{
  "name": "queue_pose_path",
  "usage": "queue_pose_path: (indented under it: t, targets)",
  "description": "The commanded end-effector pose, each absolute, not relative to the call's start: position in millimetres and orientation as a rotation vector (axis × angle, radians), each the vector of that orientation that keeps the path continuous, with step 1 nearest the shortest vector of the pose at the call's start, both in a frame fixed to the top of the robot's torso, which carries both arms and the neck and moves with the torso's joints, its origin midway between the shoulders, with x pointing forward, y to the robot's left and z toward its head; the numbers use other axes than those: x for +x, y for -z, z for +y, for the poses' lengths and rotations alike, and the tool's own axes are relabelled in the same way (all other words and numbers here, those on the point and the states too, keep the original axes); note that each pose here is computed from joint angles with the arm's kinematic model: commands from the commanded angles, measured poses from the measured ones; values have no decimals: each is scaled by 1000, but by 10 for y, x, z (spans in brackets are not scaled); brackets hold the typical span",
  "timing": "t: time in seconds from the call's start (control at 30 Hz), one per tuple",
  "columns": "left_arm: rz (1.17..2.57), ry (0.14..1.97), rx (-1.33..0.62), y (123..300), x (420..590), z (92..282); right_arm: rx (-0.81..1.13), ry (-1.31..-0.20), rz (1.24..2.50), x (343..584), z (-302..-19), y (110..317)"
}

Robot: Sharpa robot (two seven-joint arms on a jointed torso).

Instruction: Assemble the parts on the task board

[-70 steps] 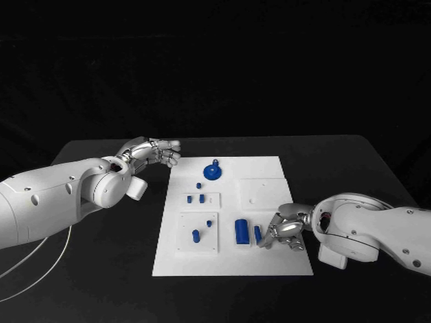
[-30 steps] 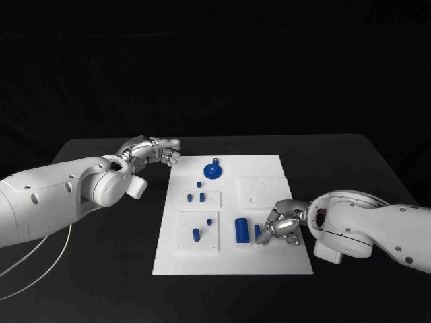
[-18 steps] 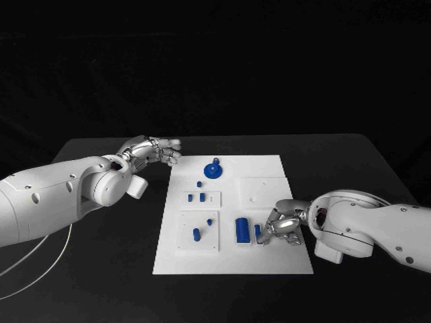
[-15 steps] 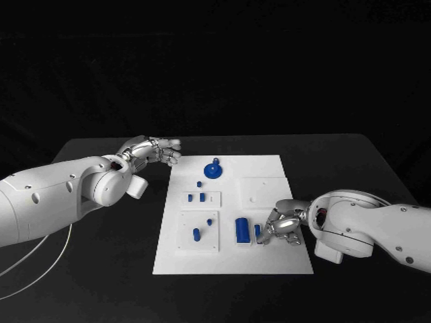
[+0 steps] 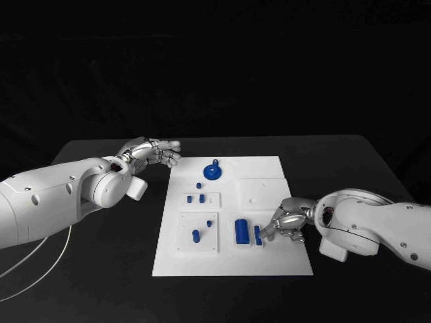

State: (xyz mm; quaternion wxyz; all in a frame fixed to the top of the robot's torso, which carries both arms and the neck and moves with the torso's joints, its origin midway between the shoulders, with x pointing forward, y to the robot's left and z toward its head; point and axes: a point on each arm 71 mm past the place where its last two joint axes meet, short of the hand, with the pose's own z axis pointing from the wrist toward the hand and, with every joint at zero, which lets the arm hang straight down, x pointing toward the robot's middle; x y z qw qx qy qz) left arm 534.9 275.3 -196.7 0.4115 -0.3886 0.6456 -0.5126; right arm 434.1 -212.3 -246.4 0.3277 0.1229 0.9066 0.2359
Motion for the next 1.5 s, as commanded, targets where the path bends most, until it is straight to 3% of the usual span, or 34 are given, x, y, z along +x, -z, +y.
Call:
queue_pose_path:
  t: [0.03, 0.33, 0.5, 0.73, 0.93, 1.1, 1.5]
  targets:
    - [1612, 1305, -960, 1953, 5354, 2726, 371, -738, 2338, 4434, -2170, 2389]
    - [1572, 1317, -945, 1862, 5362, 2720, 529, -1048, 2043, 4919, -2334, 1932]
    - [1534, 1328, -933, 1765, 5403, 2735, 622, -1109, 1871, 5280, -2451, 1779]
    - [1455, 1335, -930, 1616, 5483, 2667, 756, -1146, 1702, 5743, -2566, 1767]
    - [1366, 1289, -977, 1551, 5605, 2541, 865, -1271, 1564, 5873, -2479, 1678]
    - [1335, 1286, -1033, 1571, 5716, 2453, 914, -1318, 1493, 5907, -2365, 1743]
    - [1276, 1339, -976, 1616, 5782, 2361, 938, -1293, 1457, 5944, -2375, 1931]
